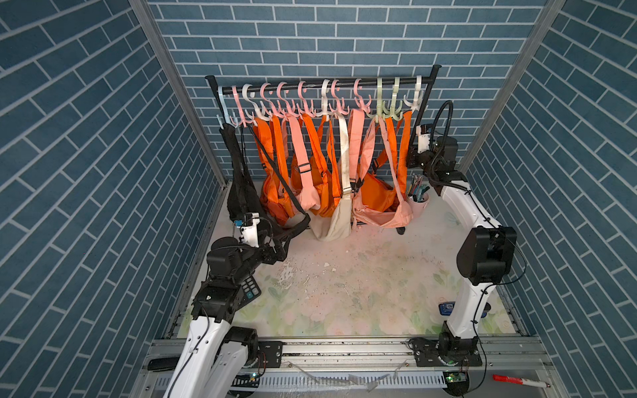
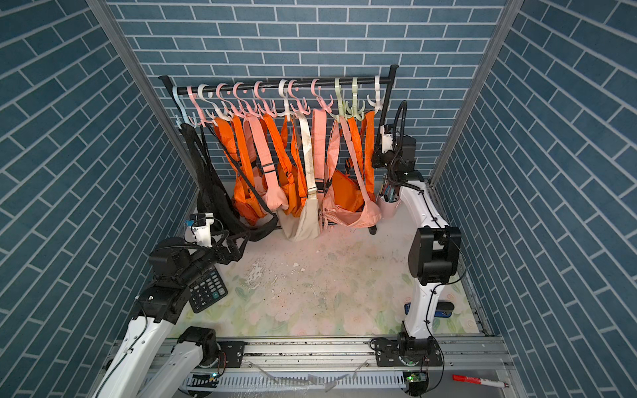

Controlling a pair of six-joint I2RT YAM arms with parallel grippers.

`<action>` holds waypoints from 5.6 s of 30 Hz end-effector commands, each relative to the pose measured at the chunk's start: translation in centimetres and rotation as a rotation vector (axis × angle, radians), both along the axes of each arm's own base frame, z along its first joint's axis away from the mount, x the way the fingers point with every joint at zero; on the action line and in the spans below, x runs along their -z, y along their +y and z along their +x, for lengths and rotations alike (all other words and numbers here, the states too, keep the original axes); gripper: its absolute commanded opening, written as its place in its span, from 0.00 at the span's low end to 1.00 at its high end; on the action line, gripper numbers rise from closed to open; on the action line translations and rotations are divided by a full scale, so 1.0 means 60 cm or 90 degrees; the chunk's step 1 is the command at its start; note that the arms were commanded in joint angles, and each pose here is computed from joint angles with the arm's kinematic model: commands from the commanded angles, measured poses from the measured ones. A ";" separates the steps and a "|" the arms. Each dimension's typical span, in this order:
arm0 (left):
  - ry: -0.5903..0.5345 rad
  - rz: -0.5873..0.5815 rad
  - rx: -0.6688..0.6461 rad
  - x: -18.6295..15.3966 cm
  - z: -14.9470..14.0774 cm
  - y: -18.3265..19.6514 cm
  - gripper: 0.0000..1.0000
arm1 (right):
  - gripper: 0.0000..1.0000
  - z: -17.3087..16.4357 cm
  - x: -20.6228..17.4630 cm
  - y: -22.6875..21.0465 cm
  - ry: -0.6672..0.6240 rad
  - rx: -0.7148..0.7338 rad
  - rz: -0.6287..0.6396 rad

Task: Take the bag off the hook
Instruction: Move the clothesline to the center of the board, then pick up the bag from the hook.

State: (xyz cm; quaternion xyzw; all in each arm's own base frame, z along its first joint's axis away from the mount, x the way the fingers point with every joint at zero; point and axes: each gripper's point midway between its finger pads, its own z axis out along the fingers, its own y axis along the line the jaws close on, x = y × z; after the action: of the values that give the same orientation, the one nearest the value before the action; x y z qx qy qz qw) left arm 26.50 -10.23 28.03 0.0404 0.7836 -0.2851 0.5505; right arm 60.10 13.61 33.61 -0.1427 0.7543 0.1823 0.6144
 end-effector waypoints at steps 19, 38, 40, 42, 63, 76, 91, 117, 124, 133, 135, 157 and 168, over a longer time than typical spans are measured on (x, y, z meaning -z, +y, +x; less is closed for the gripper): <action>-0.105 0.022 0.055 -0.046 -0.040 -0.027 0.99 | 0.07 0.013 0.086 0.037 0.140 -0.037 0.049; -0.155 -0.001 0.078 -0.105 -0.050 -0.039 0.99 | 0.63 -0.130 0.024 -0.034 0.158 0.040 0.019; -0.164 -0.005 0.079 -0.119 -0.053 -0.039 0.99 | 0.63 -0.143 0.017 -0.043 0.163 0.057 0.016; -0.171 -0.006 0.078 -0.132 -0.054 -0.038 0.99 | 0.66 -0.159 0.012 -0.053 0.176 0.074 0.008; -0.141 -0.028 0.098 -0.138 0.003 -0.067 0.99 | 0.53 -0.323 -0.071 0.004 0.146 -0.057 0.065; -0.118 -0.005 0.100 -0.109 0.001 -0.067 0.99 | 0.46 -0.267 -0.062 0.088 0.161 -0.105 0.010; -0.104 0.003 0.100 -0.095 0.005 -0.067 0.99 | 0.24 -0.198 -0.034 0.115 0.175 -0.062 -0.029; -0.142 0.025 0.175 -0.219 0.109 -0.187 0.86 | 0.00 -0.256 -0.088 0.074 0.143 -0.017 -0.032; -0.158 0.061 0.209 -0.239 0.165 -0.258 0.77 | 0.00 -0.275 -0.116 0.053 0.133 0.009 -0.038; -0.156 0.079 0.218 -0.223 0.239 -0.324 0.84 | 0.00 -0.283 -0.142 0.042 0.127 0.015 -0.038; -0.157 0.083 0.220 -0.217 0.257 -0.340 0.85 | 0.00 -0.283 -0.145 0.043 0.125 0.013 -0.038; -0.148 0.139 0.156 -0.127 0.429 -0.454 0.87 | 0.00 -0.313 -0.165 0.050 0.113 -0.024 -0.022; -0.147 0.139 0.135 -0.097 0.462 -0.466 0.73 | 0.00 -0.334 -0.176 0.066 0.100 -0.068 0.010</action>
State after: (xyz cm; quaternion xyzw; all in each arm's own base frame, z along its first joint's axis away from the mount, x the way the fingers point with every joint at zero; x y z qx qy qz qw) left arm 53.87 -37.84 33.30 0.2179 0.7401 -0.2497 0.5852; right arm 40.97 17.51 42.59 -0.1559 0.8065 0.2177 0.5272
